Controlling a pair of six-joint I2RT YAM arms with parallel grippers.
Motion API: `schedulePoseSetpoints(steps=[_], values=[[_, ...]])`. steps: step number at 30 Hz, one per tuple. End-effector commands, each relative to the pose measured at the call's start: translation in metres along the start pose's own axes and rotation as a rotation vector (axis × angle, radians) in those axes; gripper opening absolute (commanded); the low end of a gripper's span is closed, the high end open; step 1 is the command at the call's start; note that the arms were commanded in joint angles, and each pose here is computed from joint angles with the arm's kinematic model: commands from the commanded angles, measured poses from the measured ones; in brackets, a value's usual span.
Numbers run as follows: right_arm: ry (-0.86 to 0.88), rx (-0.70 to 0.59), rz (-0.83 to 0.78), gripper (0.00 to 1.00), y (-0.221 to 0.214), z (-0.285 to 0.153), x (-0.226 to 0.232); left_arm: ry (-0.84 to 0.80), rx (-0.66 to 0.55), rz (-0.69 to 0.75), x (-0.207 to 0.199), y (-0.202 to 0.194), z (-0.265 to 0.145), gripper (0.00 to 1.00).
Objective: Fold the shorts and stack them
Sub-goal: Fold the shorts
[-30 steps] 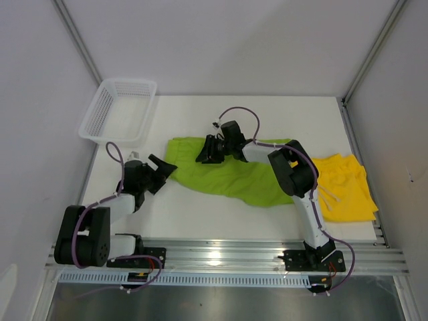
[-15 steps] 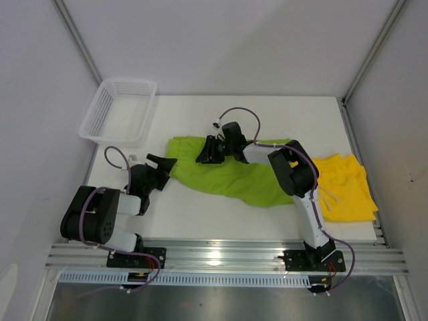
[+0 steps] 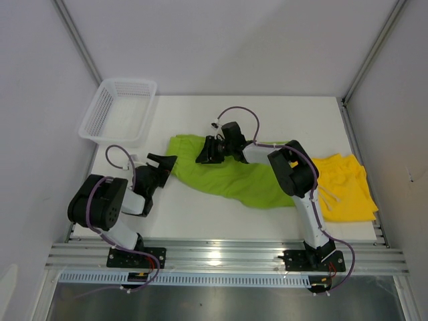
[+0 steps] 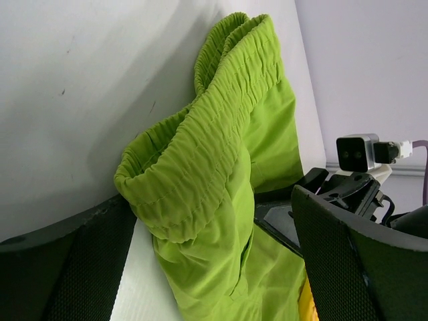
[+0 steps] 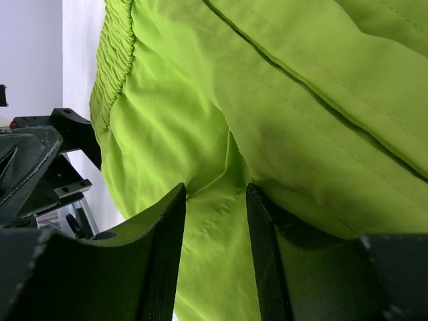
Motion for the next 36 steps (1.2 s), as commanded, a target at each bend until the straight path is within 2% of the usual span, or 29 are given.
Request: schedulePoseSetpoints(steps=[1,4,7,10,13,18,20,26,30,32,33,34,36], values=[[-0.113,0.087,0.018,0.45,-0.024,0.004,-0.021,0.032,-0.028,0.062,0.008,-0.002,0.002,0.96],[-0.114,0.092,0.008,0.45,-0.026,0.005,-0.019,0.014,-0.04,0.075,0.005,0.0,0.008,0.95],[-0.122,0.099,-0.009,0.45,-0.028,0.006,-0.018,-0.034,-0.06,0.139,-0.005,0.007,0.02,0.88],[-0.122,0.1,-0.018,0.45,-0.029,0.007,-0.019,-0.059,-0.066,0.17,-0.01,0.01,0.027,0.81],[-0.121,0.101,-0.021,0.45,-0.029,0.007,-0.019,-0.077,-0.08,0.184,-0.014,0.013,0.029,0.67],[-0.118,0.102,-0.023,0.45,-0.029,0.006,-0.018,-0.099,-0.115,0.227,-0.02,0.019,0.027,0.59],[-0.116,0.104,-0.027,0.44,-0.028,0.007,-0.018,-0.114,-0.14,0.26,-0.025,0.024,0.024,0.51],[-0.136,0.124,-0.037,0.43,-0.029,0.008,-0.016,-0.143,-0.194,0.434,-0.042,0.03,0.014,0.35],[-0.127,0.127,-0.049,0.42,-0.024,0.016,-0.006,-0.131,-0.202,0.578,-0.054,0.023,0.006,0.16],[-0.127,0.134,-0.056,0.42,-0.024,0.022,-0.002,-0.121,-0.23,0.61,-0.059,0.024,0.0,0.11],[-0.128,0.139,-0.054,0.41,-0.024,0.024,0.001,-0.112,-0.237,0.645,-0.061,0.024,-0.002,0.04],[-0.118,0.137,-0.061,0.4,-0.022,0.028,0.005,-0.103,-0.218,0.67,-0.061,0.019,-0.004,0.0],[-0.102,0.135,-0.058,0.34,-0.024,0.033,0.012,-0.071,-0.245,0.715,-0.063,0.021,-0.012,0.0]])
Point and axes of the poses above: each gripper's point midway between its finger pads, its own z axis out along the fingers, its own x axis along the line the jaws close on, y = z × x, the point moved 9 cm from there along -z, back along the fingers, and after that the axes turned 15 degrees about z, right-handed, at the moved point
